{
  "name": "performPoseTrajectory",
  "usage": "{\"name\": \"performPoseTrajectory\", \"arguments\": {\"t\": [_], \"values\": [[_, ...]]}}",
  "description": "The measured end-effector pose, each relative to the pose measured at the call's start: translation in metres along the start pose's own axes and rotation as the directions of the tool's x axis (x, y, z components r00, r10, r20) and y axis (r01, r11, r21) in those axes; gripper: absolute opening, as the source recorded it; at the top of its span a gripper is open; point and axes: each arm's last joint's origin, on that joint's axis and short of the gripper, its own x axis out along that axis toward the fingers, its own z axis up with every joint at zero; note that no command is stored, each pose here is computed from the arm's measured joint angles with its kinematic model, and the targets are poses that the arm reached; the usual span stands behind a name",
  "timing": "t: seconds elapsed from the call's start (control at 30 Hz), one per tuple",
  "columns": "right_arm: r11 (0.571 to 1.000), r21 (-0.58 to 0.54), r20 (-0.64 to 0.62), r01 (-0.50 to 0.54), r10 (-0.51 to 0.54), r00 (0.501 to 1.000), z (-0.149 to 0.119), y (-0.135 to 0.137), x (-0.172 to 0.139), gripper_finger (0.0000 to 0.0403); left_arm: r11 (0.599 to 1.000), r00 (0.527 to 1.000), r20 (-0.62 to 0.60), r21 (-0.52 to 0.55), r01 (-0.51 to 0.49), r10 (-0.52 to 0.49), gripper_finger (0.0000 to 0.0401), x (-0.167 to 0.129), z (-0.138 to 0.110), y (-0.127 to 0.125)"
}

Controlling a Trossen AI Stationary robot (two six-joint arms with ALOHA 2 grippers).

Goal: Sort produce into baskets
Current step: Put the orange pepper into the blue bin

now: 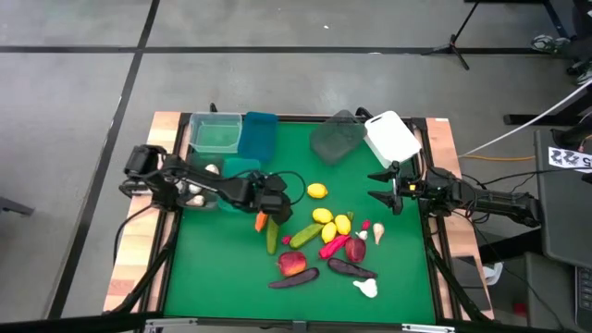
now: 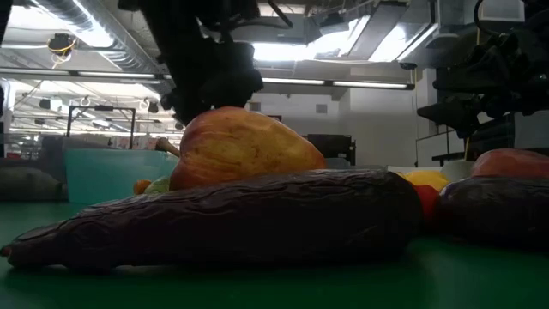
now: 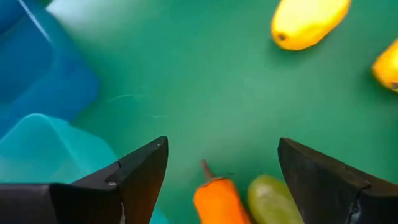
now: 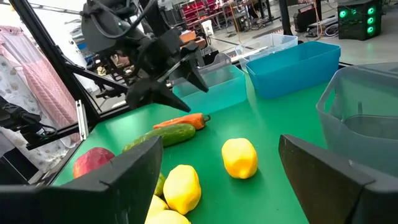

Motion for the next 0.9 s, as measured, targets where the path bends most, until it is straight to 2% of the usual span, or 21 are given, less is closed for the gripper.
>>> {"name": "performPoseTrajectory", "arguments": {"t": [0.23, 0.33, 0.5, 0.73, 0.9], "values": [[1.000, 0.000, 0.000, 0.000, 0.000, 1.000, 0.000, 0.000, 0.000, 0.0319, 0.994, 0.979, -0.174, 0.026, -0.106, 0.109, 0.0300, 0.005, 0.021, 0.001], [1.000, 0.000, -0.001, 0.000, 0.000, 1.000, 0.000, 0.000, 0.000, 0.0319, 0.995, 0.967, -0.235, 0.027, -0.099, 0.103, 0.0300, 0.010, 0.025, -0.003], [1.000, 0.000, 0.000, 0.000, 0.000, 1.000, 0.000, 0.000, 0.000, 0.0319, 0.995, 0.954, -0.292, -0.056, -0.081, 0.061, 0.0300, 0.019, 0.033, -0.006], [1.000, 0.000, -0.001, 0.000, 0.000, 1.000, 0.000, 0.000, 0.000, 0.0319, 0.987, 0.910, -0.393, -0.027, -0.157, 0.134, 0.0300, 0.020, 0.028, 0.000], [1.000, 0.000, -0.001, 0.001, -0.001, 1.000, 0.000, 0.000, 0.000, 0.0319, 0.990, 0.910, -0.401, -0.048, -0.135, 0.105, 0.0300, 0.020, 0.027, -0.003]]}}
